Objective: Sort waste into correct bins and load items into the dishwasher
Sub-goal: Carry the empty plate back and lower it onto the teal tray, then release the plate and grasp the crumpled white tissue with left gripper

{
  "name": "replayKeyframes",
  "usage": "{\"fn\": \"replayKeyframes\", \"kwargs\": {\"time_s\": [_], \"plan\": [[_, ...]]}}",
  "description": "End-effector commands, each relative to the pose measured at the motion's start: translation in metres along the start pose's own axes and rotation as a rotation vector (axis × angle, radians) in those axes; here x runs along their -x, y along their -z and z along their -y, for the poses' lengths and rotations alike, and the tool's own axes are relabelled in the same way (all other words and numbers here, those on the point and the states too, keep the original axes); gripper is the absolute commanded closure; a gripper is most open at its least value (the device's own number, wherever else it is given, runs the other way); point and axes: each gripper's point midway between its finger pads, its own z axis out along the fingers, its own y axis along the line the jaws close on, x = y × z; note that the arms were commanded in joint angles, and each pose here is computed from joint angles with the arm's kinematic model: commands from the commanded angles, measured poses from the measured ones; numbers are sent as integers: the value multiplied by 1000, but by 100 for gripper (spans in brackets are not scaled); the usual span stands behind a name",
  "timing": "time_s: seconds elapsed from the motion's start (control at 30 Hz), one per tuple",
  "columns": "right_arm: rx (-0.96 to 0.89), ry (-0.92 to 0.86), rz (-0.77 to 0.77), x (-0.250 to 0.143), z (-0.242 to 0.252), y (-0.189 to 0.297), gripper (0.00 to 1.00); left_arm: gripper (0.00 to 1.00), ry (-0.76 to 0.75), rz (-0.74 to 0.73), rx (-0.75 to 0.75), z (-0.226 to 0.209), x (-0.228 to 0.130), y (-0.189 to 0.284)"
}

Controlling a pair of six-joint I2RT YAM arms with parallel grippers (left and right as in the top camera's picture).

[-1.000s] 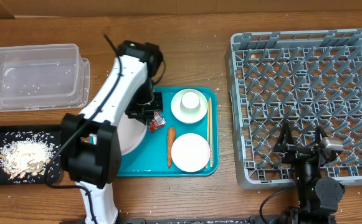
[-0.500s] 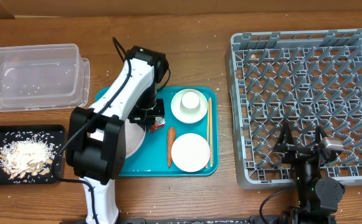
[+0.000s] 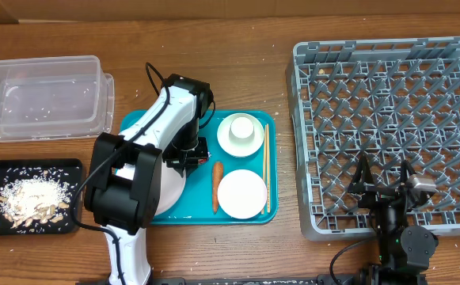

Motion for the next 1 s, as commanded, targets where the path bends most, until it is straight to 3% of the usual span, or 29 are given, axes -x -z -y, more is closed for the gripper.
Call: {"fn": "replayKeyframes", "kwargs": {"time_s": [0.0,0.23,0.53,0.67,0.8,0.97], "plan": [[-6,4,4,-2,2,0,0,80,2,-16,16,3,-3,-6],[-6,4,4,-2,2,0,0,82,0,-54,-30,10,-11,-1],[-6,4,4,-2,2,0,0,82,-1,80,-54,14,12,49],[-6,4,4,-2,2,0,0,76,8,207,-17,6,31,80],[-6,4,4,-2,2,0,0,47,38,339,45,-10,54,104],[-6,4,4,-2,2,0,0,48,108,431,94,-36,80,113]]}}
